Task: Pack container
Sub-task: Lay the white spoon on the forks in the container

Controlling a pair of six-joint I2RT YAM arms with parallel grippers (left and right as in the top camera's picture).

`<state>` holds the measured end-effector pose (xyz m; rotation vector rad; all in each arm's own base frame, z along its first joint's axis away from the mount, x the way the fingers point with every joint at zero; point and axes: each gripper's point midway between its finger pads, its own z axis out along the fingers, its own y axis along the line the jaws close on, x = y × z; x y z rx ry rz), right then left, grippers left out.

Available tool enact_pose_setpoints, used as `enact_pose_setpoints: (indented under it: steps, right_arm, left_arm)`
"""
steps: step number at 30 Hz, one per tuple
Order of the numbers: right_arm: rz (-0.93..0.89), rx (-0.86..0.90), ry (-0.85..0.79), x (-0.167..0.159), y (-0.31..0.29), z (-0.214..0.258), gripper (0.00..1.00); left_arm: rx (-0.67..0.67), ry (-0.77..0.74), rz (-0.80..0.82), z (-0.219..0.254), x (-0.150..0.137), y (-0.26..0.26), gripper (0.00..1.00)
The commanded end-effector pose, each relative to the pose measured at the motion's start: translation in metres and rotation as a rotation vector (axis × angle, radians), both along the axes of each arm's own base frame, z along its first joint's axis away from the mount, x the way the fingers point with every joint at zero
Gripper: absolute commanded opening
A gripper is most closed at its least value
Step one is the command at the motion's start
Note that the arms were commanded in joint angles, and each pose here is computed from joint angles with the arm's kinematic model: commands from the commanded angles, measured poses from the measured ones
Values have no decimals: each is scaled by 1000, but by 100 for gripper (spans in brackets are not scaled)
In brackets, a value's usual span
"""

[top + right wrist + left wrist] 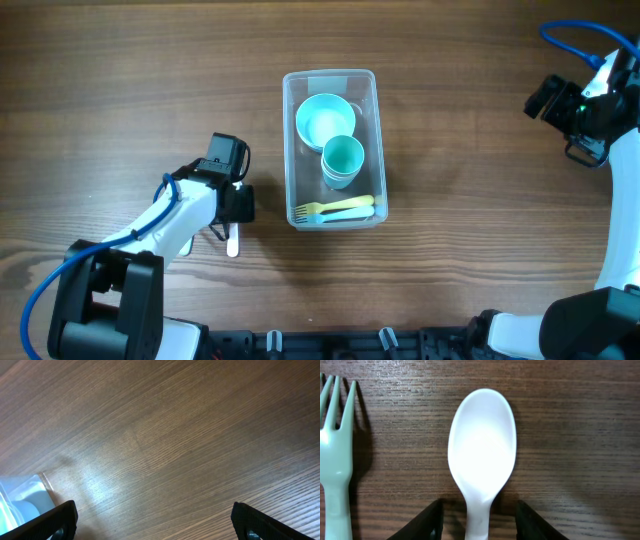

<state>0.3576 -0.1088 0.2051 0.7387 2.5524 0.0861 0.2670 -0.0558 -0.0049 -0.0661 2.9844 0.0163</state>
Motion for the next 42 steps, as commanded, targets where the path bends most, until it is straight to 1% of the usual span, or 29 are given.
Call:
enact_pose_setpoints:
  steps: [1,2,3,4,6,8,9,10,11,13,15,16,17,18,20,21,22,25,30,32,34,35,38,39,40,41,42]
  right_arm:
    - [-11,14,9,2,0,-5,100]
    - [-11,15,9,2,0,-5,100]
    - [-11,15,9,2,0,-5,100]
    - [-11,14,9,2,0,-5,100]
    - [-11,15,9,2,0,-5,100]
    - [-11,15,9,2,0,-5,100]
    - [-11,14,9,2,0,-5,100]
    - [-11,14,9,2,0,-5,100]
    - [-12,15,9,2,0,-5,100]
    - [-11,15,9,2,0,-5,100]
    - [-11,14,9,2,0,-5,100]
    - [-11,15,9,2,0,-5,100]
    - [-11,15,9,2,0,-5,100]
    - [-11,15,9,2,0,-5,100]
    - [-11,14,9,2,0,-5,100]
    - [-11,15,9,2,0,-5,100]
    - [-11,15,9,2,0,-5,100]
    - [-11,14,9,2,0,-5,100]
    - [-11,14,9,2,0,-5,100]
    - [-11,15,9,2,0,-5,100]
    - [-11,14,9,2,0,-5,100]
    - [-11,14,9,2,0,-5,100]
    - [-11,14,9,2,0,-5,100]
    - [-11,15,9,2,0,-5,100]
    - [-11,15,9,2,0,-5,100]
    - [-11,15,9,2,0,-5,100]
    - [-11,15,9,2,0,-5,100]
  left_arm:
    - [-8,20,-16,-8,-3,0,25]
    - [-7,19,-15,-8,-2,0,15]
    - [-5,19,-15,-8,-2,0,6]
    - [-3,25,-15,-7,-3,1,4]
    - [16,40,-17,0,-3,3,4]
    - [36,34,-49,23,7,3,4]
    - [37,22,-62,42,16,1,4]
    - [33,-2,-68,75,29,-2,4]
    - [28,-28,-73,96,38,-4,4]
    - [-10,-95,-200,146,52,-24,4]
    - [-47,-169,-365,191,56,-58,4]
    - [-41,-211,-509,209,53,-83,4]
    - [-30,-239,-661,216,45,-107,4]
    - [-14,-247,-823,215,33,-130,4]
    - [5,-252,-1039,211,14,-162,4]
    - [14,-252,-1116,208,8,-172,4]
    - [35,-241,-1245,202,-1,-184,4]
    - [67,-168,-1401,173,-6,-199,4]
    - [83,-22,-1457,116,2,-208,4]
    - [86,3,-1468,105,3,-209,4]
    - [84,-14,-1465,107,4,-211,4]
    - [83,-27,-1460,110,4,-213,7]
    - [66,-94,-1398,131,5,-221,25]
    - [61,-129,-1389,145,5,-221,29]
    - [57,-167,-1384,159,4,-219,36]
    - [50,-195,-1364,171,2,-216,39]
    - [46,-212,-1345,182,-2,-212,38]
